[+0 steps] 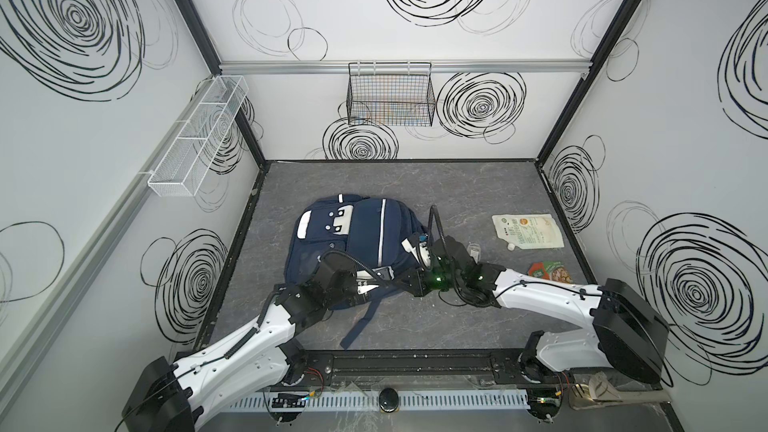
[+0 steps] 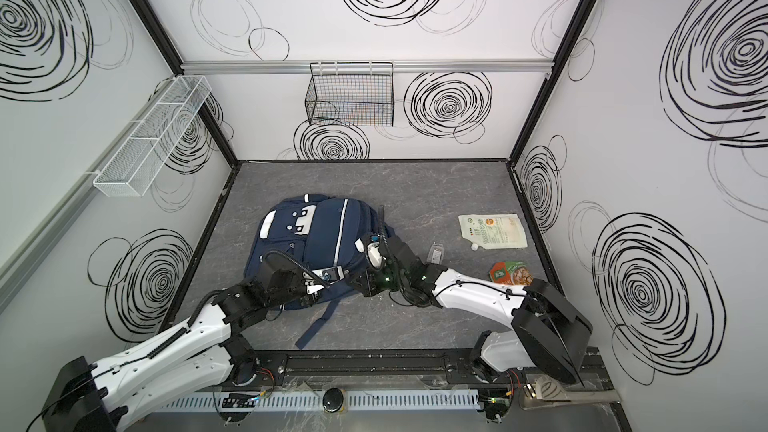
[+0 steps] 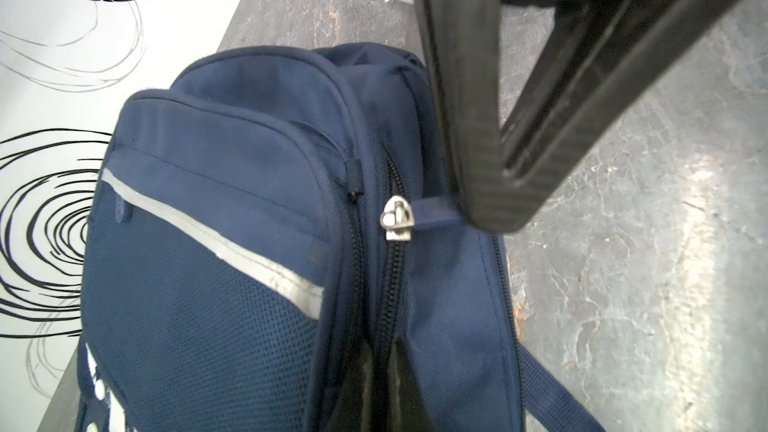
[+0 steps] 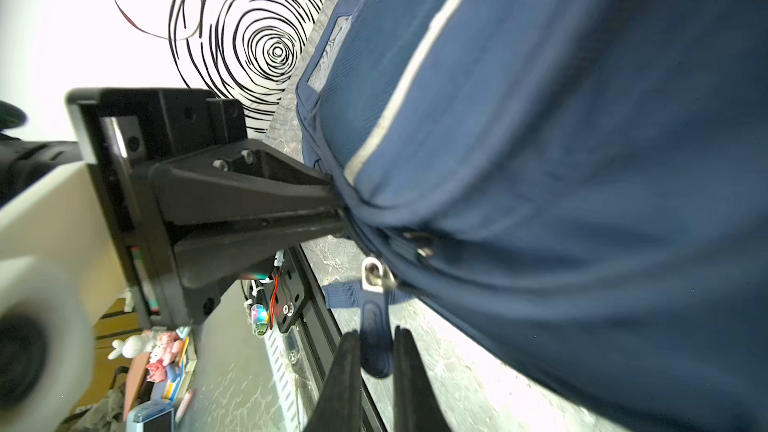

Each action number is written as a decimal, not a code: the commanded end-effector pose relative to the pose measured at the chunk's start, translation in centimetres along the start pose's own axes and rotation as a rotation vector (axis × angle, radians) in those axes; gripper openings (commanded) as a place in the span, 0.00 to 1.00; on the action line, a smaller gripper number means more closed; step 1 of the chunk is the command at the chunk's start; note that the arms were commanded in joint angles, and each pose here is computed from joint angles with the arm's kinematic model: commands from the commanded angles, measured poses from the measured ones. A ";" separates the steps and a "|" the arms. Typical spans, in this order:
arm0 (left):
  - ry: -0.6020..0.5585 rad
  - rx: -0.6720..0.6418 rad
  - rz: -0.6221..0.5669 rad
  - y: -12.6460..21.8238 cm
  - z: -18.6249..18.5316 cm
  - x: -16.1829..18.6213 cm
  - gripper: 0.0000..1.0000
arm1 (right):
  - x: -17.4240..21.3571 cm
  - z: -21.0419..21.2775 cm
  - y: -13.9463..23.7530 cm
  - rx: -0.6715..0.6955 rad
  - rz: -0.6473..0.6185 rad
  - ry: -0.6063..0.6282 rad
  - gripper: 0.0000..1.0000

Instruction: Pack the student bag

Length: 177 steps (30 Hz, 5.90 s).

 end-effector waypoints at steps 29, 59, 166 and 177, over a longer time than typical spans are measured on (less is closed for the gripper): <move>0.082 -0.033 -0.166 1.4 0.7 -1.6 0.00 | 1.1 3.2 -1.1 0.293 -0.390 0.353 0.47; 0.154 -0.010 -0.189 1.2 1.8 -1.7 0.00 | 3.4 3.1 -5.6 0.356 -0.371 0.392 0.45; 0.111 0.063 -0.172 2.2 -0.5 -2.4 0.00 | 0.3 3.2 2.6 0.173 -0.296 0.289 0.00; 0.106 -0.094 -0.152 4.1 0.6 -1.9 0.00 | -2.8 -3.4 5.4 0.391 -0.392 0.199 0.00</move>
Point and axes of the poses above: each gripper's point midway between its finger pads, its own y axis back along the fingers, its own z axis along the line the jaws close on, x = y × z, the point moved 9 cm from there along y, back along the fingers, and after that the axes turned 4 degrees about -y, right-handed, at the moved point
